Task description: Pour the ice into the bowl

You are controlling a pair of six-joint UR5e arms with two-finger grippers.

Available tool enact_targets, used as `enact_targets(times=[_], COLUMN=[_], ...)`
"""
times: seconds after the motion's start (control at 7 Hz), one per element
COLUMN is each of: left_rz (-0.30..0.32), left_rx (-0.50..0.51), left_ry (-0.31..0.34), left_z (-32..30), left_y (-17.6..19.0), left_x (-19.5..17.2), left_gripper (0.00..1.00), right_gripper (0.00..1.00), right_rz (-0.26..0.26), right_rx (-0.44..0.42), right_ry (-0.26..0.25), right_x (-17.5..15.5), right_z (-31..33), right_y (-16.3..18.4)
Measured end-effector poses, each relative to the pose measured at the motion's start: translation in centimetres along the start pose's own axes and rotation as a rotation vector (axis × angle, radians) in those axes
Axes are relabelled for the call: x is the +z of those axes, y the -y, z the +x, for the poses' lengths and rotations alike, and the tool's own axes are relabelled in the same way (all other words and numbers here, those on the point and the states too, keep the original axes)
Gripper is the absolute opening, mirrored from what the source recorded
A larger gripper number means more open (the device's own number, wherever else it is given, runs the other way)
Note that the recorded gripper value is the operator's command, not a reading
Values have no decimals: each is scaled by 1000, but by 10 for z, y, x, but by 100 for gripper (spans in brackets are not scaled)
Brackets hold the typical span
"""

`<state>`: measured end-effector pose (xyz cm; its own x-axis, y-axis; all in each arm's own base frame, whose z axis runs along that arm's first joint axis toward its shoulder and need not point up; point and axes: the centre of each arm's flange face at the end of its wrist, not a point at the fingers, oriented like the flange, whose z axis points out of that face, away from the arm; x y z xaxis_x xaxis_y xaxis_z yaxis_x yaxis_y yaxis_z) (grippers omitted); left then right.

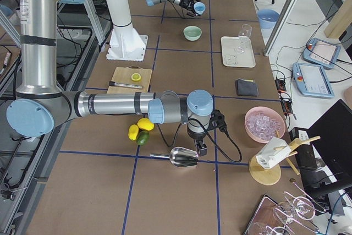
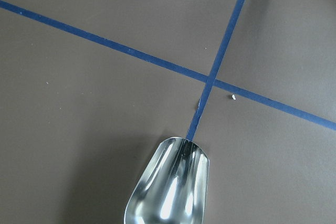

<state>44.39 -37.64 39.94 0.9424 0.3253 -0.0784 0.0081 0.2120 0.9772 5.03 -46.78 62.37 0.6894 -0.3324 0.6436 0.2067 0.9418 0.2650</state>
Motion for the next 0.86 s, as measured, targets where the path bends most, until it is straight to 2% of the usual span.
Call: enact_targets(times=[0.29,0.86], left_rz=[-32,-17], left_rx=[213,612], left_ry=[27,70], left_z=[19,49], left_y=[18,45], left_x=[8,-1], left_gripper=[0,0], right_gripper=[100,100], right_rz=[1,3], right_rx=[10,19], right_ry=[-1,-3], right_x=[-1,-2], right_z=[3,7], right_y=[-4,-7])
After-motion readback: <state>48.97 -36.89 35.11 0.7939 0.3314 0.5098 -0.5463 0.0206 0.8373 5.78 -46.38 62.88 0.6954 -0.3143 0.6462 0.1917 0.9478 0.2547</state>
